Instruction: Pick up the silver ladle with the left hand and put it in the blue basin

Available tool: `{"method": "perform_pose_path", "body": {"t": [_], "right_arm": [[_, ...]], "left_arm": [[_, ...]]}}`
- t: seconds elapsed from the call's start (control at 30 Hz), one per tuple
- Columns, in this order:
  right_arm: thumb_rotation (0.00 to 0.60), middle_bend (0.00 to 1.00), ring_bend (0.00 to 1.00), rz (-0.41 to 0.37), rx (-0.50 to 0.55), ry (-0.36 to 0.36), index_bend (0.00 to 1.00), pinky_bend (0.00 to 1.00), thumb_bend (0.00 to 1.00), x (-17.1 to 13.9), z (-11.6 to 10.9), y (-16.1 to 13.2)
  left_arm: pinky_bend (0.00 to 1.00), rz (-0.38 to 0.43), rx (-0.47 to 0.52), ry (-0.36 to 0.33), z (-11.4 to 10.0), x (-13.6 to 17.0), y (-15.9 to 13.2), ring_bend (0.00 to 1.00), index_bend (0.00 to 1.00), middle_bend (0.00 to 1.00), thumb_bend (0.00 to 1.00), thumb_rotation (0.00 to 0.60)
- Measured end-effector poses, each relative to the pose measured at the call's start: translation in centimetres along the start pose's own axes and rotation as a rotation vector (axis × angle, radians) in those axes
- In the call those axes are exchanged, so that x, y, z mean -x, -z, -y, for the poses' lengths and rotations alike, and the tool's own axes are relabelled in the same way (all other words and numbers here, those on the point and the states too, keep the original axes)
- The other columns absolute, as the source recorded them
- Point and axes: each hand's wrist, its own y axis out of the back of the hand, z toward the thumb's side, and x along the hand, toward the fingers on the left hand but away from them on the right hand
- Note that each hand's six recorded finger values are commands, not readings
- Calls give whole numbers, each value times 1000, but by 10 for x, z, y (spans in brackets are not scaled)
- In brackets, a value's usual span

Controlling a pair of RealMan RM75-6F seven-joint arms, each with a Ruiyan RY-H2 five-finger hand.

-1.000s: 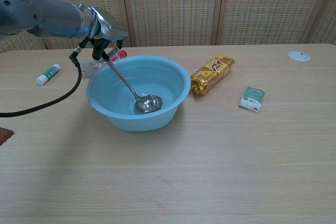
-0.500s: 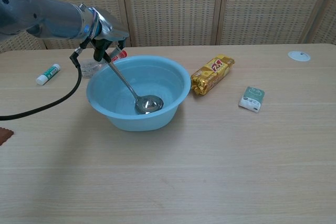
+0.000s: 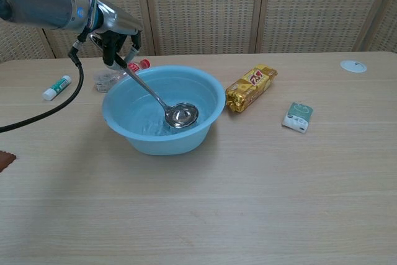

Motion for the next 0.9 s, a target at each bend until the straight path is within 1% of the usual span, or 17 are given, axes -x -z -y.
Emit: {"method": "perform_pose_path", "body": {"t": [0.17,0.4,0.5,0.73,0.9], "right_arm": [[600,0,0,0,-4,-2,0,0,0,1,1,-1],[600,0,0,3,-12,-5,0,0,0,2,3,-2],[600,0,0,6,-18,-11,0,0,0,2,5,-3],[600,0,0,18,-21,-16,0,0,0,4,7,-1],[600,0,0,22,-20,-15,0,0,0,5,7,0]], "left_arm": [[1000,14,50,7,0,6,7,973,994,1000,728,600],[1000,12,88,19,-7,12,19,974,994,1000,728,600],[1000,4,104,33,-14,16,23,974,994,1000,729,600],[1000,-13,134,55,-36,25,31,973,994,1000,734,600],[1000,-22,147,84,-43,30,34,973,994,1000,736,600]]}}
